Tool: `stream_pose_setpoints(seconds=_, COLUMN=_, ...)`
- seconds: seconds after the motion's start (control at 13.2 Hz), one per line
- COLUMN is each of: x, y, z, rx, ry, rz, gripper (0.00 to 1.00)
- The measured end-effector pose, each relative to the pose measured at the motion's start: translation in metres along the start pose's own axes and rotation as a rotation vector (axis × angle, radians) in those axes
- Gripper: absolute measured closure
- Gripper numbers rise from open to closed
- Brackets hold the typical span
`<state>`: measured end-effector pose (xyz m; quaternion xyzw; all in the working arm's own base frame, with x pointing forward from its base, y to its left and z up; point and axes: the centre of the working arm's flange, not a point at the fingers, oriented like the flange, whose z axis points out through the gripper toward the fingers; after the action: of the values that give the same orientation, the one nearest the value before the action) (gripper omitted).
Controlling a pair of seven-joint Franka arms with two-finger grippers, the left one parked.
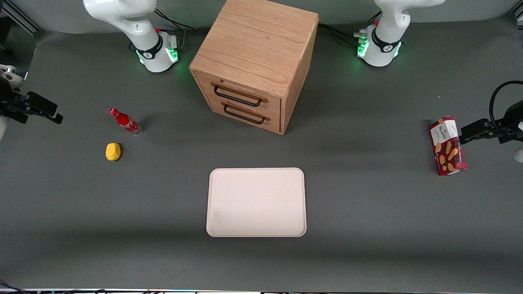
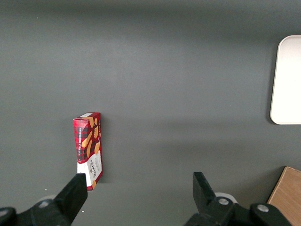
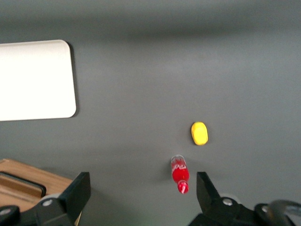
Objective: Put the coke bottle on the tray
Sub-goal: 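Move the right gripper toward the red Coca-Cola bottle lying on the table, then lower the open right gripper around the bottle's neck and close it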
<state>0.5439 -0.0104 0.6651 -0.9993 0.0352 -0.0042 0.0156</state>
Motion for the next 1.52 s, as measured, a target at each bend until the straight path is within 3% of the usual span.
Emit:
stream_pose_setpoints(seconds=0.3, x=-0.064, y=0.026, z=-0.032, rx=-0.006, ry=-0.031, rz=-0.029, gripper=0.0)
stream_pose_setpoints(seconds=0.53, x=-0.097, y=0.054, z=-0.024, rx=-0.005, ry=-0.053, rz=-0.058, gripper=0.0)
stream_pose_setpoints(seconds=0.91, x=-0.107, y=0.062, z=0.013, rx=0.001, ry=-0.084, rz=-0.063, gripper=0.0)
stream_pose_setpoints(seconds=1.52, x=-0.106, y=0.056, z=0.13, rx=-0.026, ry=-0.081, rz=-0.096, gripper=0.0)
